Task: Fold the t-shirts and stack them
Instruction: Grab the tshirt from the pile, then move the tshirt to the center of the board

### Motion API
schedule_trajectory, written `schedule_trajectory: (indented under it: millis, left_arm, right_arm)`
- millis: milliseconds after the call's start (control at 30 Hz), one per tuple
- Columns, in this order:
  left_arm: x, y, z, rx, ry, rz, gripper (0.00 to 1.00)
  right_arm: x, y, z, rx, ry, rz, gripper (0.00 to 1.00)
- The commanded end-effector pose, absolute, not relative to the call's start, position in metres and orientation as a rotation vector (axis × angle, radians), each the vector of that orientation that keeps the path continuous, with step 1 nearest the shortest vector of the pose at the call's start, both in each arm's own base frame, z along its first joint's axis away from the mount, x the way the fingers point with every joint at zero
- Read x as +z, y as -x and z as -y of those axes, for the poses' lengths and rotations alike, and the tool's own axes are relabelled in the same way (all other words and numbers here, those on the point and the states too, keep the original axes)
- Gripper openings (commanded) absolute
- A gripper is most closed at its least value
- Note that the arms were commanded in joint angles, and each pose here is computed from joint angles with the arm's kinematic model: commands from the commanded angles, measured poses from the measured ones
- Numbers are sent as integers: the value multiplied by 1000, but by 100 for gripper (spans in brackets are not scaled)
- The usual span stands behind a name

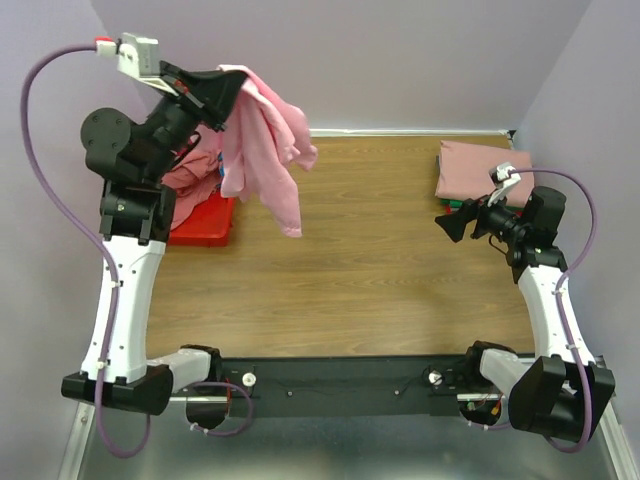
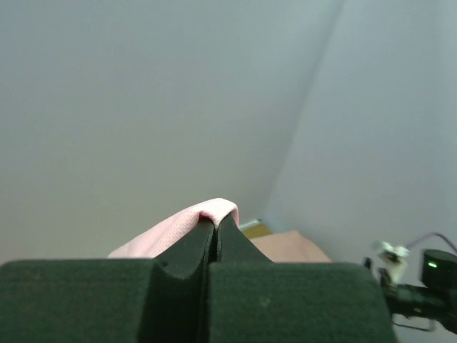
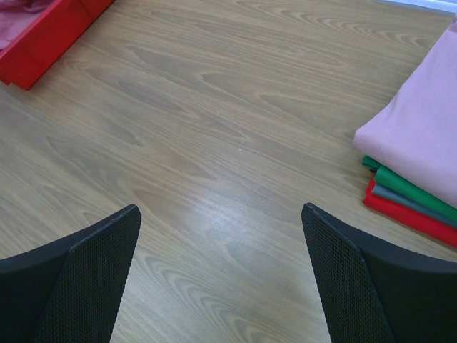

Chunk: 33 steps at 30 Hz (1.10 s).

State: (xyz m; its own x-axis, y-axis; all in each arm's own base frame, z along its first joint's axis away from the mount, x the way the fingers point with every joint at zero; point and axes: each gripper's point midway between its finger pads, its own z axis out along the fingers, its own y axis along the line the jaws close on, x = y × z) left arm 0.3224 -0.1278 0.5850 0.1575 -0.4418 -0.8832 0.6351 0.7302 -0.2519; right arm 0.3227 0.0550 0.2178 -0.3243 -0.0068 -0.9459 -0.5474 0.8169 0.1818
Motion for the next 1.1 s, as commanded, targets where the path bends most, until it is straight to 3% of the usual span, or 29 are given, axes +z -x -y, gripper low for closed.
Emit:
schedule_trajectory:
  millis: [0, 367, 767, 867, 933, 1067]
  left_arm:
    - [600, -290, 172, -930, -313, -1115, 0]
    - [528, -273, 234, -1073, -422, -1249, 0]
    - [336, -279, 280, -1093, -483, -1615, 0]
    - [283, -281, 277, -1037, -467, -1724, 21]
    - [245, -283, 266, -970, -408, -1820, 47]
    - [207, -292, 235, -787, -269, -1918, 59]
  right_arm:
    - [218, -320, -51, 552, 424, -1834, 100]
    - [218, -319, -50, 551, 424, -1834, 100]
    - [215, -319, -50, 557, 427, -1838, 100]
    - [214, -319, -50, 558, 427, -1840, 100]
    - [213, -318, -52, 566, 434, -1840, 100]
    - [210, -318, -53, 589, 438, -1846, 100]
